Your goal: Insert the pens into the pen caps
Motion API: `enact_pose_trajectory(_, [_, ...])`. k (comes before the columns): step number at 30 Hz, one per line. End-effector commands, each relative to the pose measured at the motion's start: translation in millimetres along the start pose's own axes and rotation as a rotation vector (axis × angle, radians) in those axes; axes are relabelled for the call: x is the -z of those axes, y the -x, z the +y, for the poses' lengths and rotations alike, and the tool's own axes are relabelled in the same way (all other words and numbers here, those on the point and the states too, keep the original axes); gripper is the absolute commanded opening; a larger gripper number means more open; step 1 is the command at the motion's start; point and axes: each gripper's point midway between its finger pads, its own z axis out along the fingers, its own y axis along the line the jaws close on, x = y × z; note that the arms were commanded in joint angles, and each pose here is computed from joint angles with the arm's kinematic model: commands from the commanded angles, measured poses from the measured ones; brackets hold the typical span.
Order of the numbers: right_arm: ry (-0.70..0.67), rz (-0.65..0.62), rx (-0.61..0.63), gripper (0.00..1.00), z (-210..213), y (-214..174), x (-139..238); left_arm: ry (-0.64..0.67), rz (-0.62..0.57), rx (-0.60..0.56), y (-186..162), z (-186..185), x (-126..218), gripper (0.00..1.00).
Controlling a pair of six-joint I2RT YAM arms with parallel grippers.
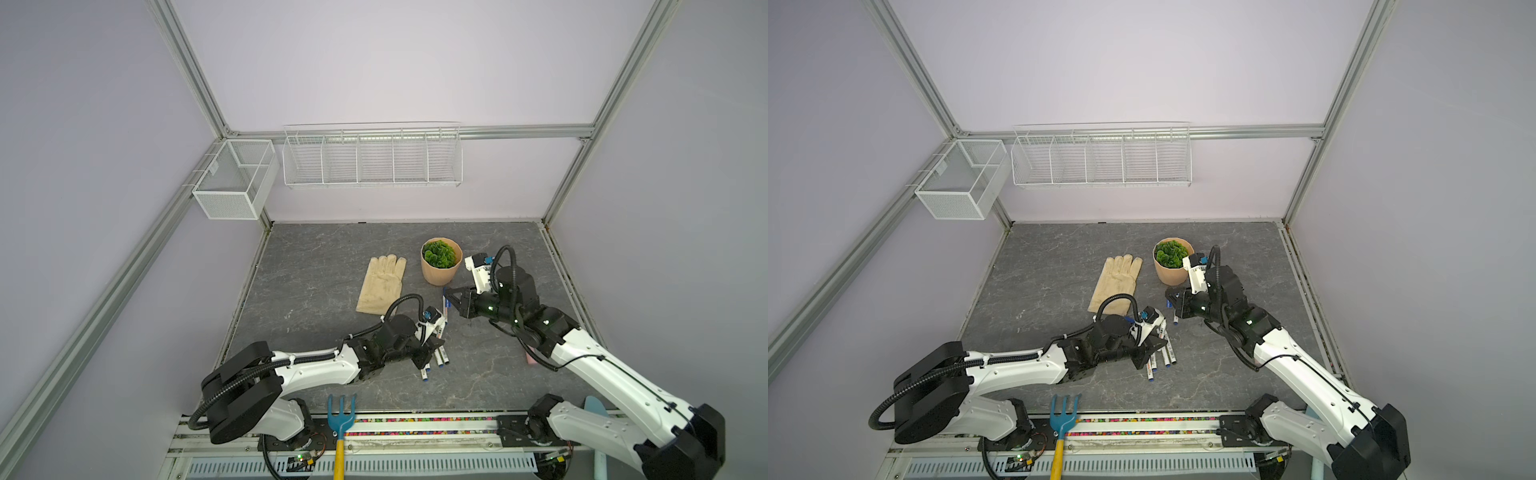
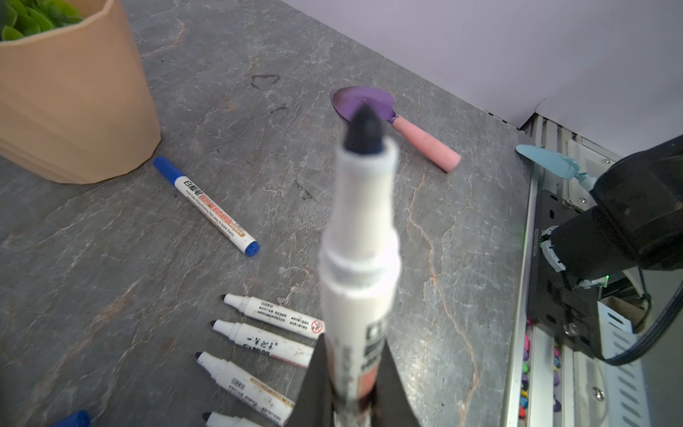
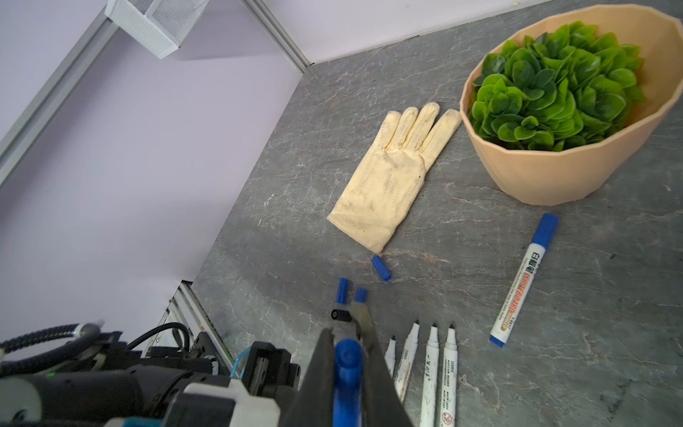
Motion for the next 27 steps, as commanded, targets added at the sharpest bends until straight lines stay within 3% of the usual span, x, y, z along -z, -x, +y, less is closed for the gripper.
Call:
enact_pose_trajectory(1, [0.048,0.027,0.056,0.07,10,-11,10,-0.042,-0.061,0.021,19,-10,-1,0.0])
enact_pose_trajectory(27, [0.136,0.027,0.085,0.07,32,-2,15,-0.058,-0.093,0.03,27,-10,0,0.0])
